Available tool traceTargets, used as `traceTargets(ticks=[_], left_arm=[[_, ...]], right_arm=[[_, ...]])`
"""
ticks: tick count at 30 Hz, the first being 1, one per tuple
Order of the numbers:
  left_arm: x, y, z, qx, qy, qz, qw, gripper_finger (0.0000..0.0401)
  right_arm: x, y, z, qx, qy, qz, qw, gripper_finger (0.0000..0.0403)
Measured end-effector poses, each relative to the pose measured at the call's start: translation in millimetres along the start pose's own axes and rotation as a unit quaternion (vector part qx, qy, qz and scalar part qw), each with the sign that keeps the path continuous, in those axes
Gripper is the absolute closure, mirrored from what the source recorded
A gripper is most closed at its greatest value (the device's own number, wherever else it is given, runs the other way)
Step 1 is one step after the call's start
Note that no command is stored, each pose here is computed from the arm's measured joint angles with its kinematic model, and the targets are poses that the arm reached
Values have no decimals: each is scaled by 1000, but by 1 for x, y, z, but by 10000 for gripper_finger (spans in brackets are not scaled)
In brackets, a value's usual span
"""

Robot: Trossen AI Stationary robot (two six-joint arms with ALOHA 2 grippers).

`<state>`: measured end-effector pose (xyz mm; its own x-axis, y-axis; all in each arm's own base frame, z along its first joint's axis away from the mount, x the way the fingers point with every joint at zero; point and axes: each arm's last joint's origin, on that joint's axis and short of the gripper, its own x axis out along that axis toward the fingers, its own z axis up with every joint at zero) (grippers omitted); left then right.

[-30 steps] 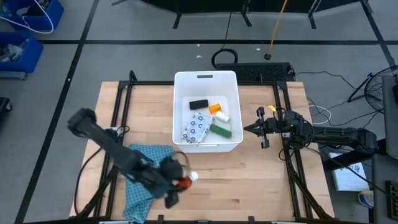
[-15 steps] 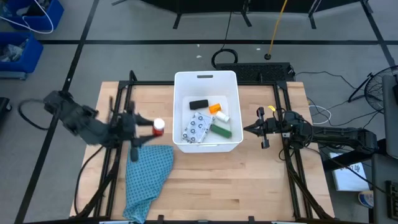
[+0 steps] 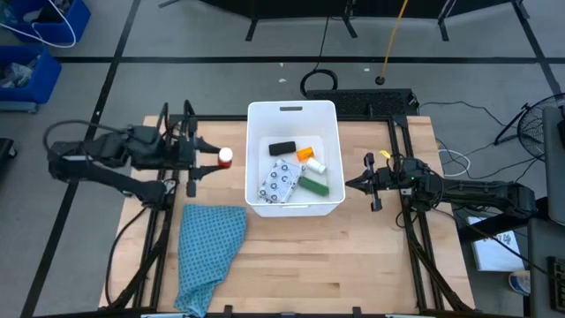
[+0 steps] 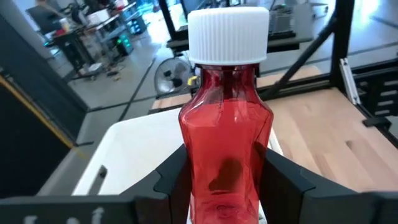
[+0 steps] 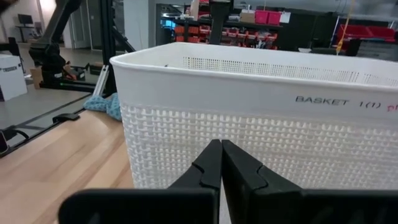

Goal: Pick & place medical supplies in basket/bin
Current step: Put the red bottle into the white bin

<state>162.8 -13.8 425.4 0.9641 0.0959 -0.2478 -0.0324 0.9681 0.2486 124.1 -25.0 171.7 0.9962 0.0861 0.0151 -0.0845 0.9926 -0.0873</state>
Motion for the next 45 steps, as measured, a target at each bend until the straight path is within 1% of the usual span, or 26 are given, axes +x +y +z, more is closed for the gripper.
traceTargets(ticks=[5,8,10,12,15,17,19,21,23,26,29,32,34,36,39,41,42,45], left_arm=[[-1,9,-52,-10,-37,-7,999,245],[-10,8,-79,-26,-86,-7,996,244],[-13,7,-96,-44,-115,7,992,244],[-11,6,-111,-55,-131,20,990,243],[-1,0,-138,-56,-128,12,990,243],[4,-1,-150,-56,-142,17,988,243],[9,0,-161,-66,-142,38,987,243],[12,5,-164,-93,-141,81,982,243],[15,11,-165,-128,-129,114,977,243],[19,19,-155,-152,-123,119,974,242],[27,29,-133,-147,-122,105,976,242],[42,42,-100,-111,-125,81,983,242],[60,51,-82,-84,-102,61,989,242],[84,60,-67,-62,-66,38,995,242],[126,72,-54,-38,11,-4,999,242],[151,81,-47,-27,59,-20,998,242],[163,84,-46,-23,86,-30,996,242],[199,91,-49,-15,149,-71,986,242]], right_arm=[[0,0,-1,11,6,0,1000,403],[0,0,-3,14,13,1,1000,403],[0,0,-3,15,15,1,1000,403],[0,0,-3,15,15,1,1000,403],[0,0,-3,15,15,1,1000,403],[0,0,-3,15,15,1,1000,403],[0,0,-3,15,15,1,1000,403],[0,0,-3,15,15,0,1000,403],[0,0,-3,15,15,1,1000,403],[0,0,-4,17,20,1,1000,403],[0,0,-5,15,22,1,1000,403],[0,0,0,-6,2,0,1000,403],[0,0,4,-20,-21,-2,1000,403],[0,-1,8,-40,-37,-4,998,403],[-1,-1,13,-98,-64,-12,993,403],[-1,-1,17,-135,-80,-21,987,403],[-2,-2,17,-144,-82,-30,986,403],[-2,-4,17,-171,-74,-69,980,403]])
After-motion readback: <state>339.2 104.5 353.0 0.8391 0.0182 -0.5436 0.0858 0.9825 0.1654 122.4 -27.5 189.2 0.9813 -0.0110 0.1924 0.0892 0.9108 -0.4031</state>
